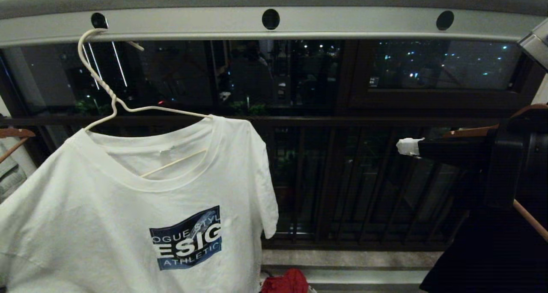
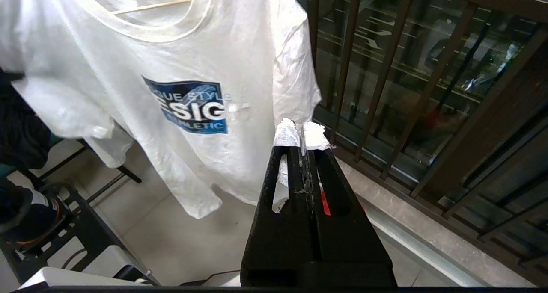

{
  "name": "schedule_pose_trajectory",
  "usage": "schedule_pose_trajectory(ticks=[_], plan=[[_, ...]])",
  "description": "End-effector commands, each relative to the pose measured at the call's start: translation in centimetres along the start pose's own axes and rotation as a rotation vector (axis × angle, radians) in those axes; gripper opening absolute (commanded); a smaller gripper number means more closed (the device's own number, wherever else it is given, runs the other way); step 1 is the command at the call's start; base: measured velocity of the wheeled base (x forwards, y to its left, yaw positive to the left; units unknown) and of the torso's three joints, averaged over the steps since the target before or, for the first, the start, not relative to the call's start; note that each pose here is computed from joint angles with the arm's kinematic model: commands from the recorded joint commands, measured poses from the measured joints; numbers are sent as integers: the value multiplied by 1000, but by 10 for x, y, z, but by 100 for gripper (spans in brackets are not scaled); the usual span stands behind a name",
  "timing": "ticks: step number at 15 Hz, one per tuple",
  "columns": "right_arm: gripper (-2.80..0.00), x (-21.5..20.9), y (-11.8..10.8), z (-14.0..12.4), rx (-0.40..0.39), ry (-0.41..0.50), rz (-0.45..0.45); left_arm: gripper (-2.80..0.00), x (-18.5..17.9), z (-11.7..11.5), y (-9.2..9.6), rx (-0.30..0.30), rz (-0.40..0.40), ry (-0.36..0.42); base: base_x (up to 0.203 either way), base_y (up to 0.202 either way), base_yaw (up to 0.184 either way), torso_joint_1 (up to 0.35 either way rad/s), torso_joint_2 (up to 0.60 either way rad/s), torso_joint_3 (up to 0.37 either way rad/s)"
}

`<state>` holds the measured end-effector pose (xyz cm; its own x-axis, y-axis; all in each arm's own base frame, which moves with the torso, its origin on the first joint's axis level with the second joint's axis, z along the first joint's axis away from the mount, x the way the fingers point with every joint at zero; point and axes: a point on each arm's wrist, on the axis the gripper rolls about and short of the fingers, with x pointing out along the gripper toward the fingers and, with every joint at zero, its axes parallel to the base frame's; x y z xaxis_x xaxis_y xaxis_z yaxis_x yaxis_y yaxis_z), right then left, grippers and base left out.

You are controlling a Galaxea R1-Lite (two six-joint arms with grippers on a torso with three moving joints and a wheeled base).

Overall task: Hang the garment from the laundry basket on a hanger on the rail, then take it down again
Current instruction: Take the clothes off the clothes rack

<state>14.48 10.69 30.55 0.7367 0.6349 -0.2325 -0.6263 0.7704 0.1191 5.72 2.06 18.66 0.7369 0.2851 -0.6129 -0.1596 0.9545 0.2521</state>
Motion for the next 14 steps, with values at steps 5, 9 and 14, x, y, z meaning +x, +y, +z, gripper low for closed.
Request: schedule_pose_trajectory(ticks=[5,9,14], plan=[[-280,0,0,0,0,1,1,-280,7,-17,-5,8,20,68,0,0,0,0,0,0],[-280,0,0,0,0,1,0,-280,10,-22,-6,30,12,94,0,0,0,0,0,0],[-280,0,0,0,0,-1,0,-280,12,-25,-6,36,49,119,0,0,0,0,0,0]])
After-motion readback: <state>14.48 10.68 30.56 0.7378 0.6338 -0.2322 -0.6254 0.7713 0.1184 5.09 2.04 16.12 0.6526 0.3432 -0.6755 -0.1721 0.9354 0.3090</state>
